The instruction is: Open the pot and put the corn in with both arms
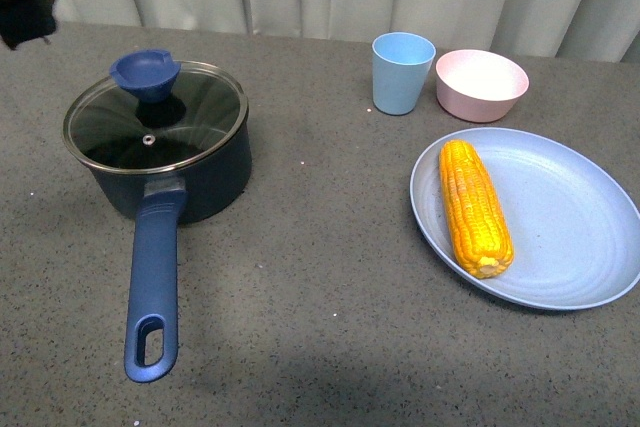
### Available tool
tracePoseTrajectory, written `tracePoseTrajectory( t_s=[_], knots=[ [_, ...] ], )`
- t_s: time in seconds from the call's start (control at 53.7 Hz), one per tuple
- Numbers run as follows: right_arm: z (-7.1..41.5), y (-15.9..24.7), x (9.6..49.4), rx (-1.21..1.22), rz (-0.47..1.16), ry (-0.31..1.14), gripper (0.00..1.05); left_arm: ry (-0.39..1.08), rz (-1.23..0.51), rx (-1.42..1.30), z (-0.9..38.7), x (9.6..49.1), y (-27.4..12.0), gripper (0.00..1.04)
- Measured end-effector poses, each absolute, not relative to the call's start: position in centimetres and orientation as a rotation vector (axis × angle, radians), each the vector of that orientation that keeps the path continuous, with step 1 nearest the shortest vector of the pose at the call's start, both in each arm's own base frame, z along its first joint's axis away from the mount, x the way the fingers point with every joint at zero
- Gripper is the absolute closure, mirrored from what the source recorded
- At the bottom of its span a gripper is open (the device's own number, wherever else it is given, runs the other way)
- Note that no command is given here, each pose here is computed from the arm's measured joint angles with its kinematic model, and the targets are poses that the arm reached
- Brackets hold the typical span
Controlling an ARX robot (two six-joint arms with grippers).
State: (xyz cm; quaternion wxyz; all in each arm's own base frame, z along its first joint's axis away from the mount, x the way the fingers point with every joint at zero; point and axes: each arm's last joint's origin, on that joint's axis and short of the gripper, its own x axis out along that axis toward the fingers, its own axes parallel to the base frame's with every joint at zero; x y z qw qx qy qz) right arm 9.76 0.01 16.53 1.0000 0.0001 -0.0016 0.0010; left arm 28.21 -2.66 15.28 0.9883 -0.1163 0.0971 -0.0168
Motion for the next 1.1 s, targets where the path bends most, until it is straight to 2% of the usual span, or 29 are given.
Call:
tracePoseTrajectory(
  t_s=[0.242,0.373,0.596,1.062,1.099],
  knots=[
    [16.5,0.0,9.8,0.0,0.002,-0.003,0.09,0.24,-0.078,-0.212,13.5,32.9,-5.0,0.06],
    [16.5,0.0,9.8,0.0,0.002,-0.003,0.09,0.277,-0.09,-0.198,12.2,34.2,-5.8,0.06],
    [16.5,0.0,9.8,0.0,0.002,-0.003,0.09,0.303,-0.102,-0.188,10.9,35.6,-6.7,0.06],
    [16.5,0.0,9.8,0.001,0.002,-0.003,0.09,0.361,-0.117,-0.142,8.9,36.2,-7.2,0.06],
    [16.5,0.0,9.8,0.0,0.002,-0.003,0.09,0.361,-0.118,-0.138,8.9,36.2,-7.2,0.1]
  ],
)
